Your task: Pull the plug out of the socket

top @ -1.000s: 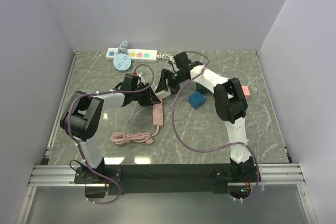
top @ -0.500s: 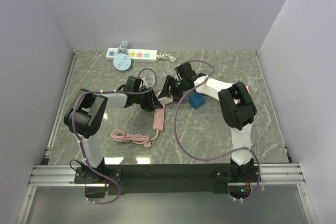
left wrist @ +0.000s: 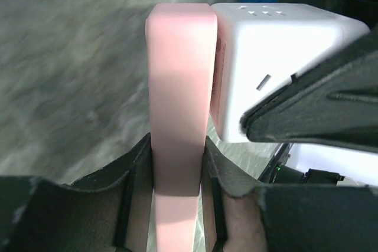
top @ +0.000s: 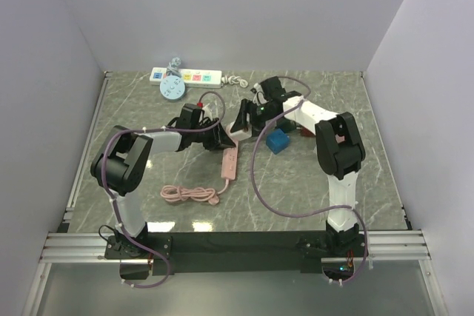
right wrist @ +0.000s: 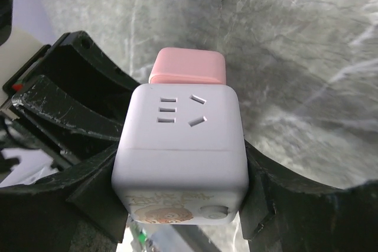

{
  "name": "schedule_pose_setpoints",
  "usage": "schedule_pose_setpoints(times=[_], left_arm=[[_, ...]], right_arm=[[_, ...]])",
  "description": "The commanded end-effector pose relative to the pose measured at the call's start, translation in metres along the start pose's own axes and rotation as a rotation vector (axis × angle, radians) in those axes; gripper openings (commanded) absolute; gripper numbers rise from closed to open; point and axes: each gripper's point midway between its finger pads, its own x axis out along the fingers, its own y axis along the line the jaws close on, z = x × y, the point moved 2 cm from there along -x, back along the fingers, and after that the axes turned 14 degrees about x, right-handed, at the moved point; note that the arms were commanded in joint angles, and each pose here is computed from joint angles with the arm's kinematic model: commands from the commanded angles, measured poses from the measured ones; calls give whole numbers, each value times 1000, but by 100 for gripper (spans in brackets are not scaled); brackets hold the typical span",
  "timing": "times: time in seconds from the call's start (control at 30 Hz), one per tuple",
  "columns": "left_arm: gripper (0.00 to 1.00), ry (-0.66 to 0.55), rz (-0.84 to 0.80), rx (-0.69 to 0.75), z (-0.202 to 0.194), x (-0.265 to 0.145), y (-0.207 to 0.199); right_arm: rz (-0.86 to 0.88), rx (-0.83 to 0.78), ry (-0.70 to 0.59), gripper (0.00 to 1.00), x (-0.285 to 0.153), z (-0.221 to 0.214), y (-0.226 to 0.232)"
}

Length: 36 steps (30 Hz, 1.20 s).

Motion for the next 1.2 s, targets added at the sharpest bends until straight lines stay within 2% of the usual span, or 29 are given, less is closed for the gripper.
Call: schedule_pose_setpoints(times=[0.0,0.1,0.13,0.2,0.23,0.4,0.5,0.57,0.63,0.7,0.8,0.97,1.07,1.17], left_arm=[[0,17,244,-115,-16,-9,57],[0,13,241,-115,-13,-8,56],[0,10,242,-113,-11,-8,56],[0,1,239,-109,-5,-8,53],[0,-4,240,-108,-3,-8,52],[0,-33,225,-95,12,-9,45],[0,-31,235,-97,14,-10,44],[0,-30,234,-90,14,-12,42],[0,-27,243,-97,10,-13,45],[0,-29,241,-96,8,-14,45],[0,-19,248,-107,1,-14,48],[0,-18,246,-118,-5,-11,52],[0,-26,240,-118,-1,-11,50],[0,-41,238,-105,7,-14,45]], right_arm=[[126,-44,10,0,-60,19,24],[143,-34,17,0,-50,11,30],[119,13,9,0,-45,2,23],[109,-1,-43,0,-32,-8,29],[83,58,-75,0,-28,-19,22],[131,80,-133,0,-9,-46,38],[120,35,-97,0,-9,-55,45],[109,16,-94,0,-16,-45,49],[80,-3,-18,0,-21,-44,47],[41,26,41,0,-34,-42,35],[8,-51,83,0,-56,-27,30],[-39,-49,142,0,-64,-27,15],[-16,-14,80,0,-62,-28,17],[-61,4,-93,0,-64,-14,8]])
